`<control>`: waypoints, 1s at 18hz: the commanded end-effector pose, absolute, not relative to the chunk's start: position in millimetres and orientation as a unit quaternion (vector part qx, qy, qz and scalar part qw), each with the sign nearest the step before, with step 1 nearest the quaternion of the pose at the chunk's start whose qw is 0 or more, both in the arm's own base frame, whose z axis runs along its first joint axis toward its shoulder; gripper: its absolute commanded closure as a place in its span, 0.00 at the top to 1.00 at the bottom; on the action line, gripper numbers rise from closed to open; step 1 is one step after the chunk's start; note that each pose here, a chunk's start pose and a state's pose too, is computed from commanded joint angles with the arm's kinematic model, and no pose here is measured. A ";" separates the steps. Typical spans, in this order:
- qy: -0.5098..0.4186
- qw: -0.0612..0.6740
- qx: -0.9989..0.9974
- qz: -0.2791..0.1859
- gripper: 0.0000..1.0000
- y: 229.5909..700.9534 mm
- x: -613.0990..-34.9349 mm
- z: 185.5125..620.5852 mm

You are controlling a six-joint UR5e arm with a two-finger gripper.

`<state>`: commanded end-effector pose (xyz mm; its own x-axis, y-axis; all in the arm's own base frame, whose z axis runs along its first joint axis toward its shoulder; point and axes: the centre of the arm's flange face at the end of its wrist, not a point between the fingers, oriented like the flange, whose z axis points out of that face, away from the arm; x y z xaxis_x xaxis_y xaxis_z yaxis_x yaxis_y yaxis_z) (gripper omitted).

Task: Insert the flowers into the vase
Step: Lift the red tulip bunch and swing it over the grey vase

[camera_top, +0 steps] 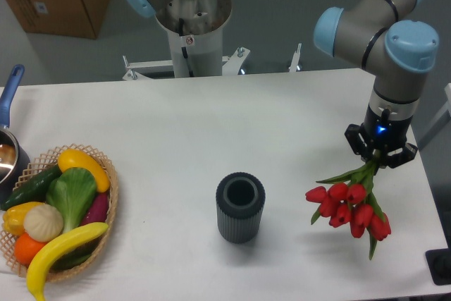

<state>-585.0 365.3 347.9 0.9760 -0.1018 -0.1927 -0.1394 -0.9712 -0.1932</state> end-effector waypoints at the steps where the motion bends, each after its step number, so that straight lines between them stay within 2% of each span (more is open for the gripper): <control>1: 0.061 0.105 -0.988 0.091 0.00 365.7 -585.2 348.7; 5: 0.063 0.147 -0.983 0.085 0.00 373.2 -584.3 356.8; 8: 0.050 0.273 -0.959 0.048 0.00 374.1 -585.8 369.9; 12: -0.008 0.449 -0.893 -0.014 0.00 372.8 -578.3 422.5; 18: 0.019 0.614 -0.780 -0.115 0.00 405.1 -549.7 460.8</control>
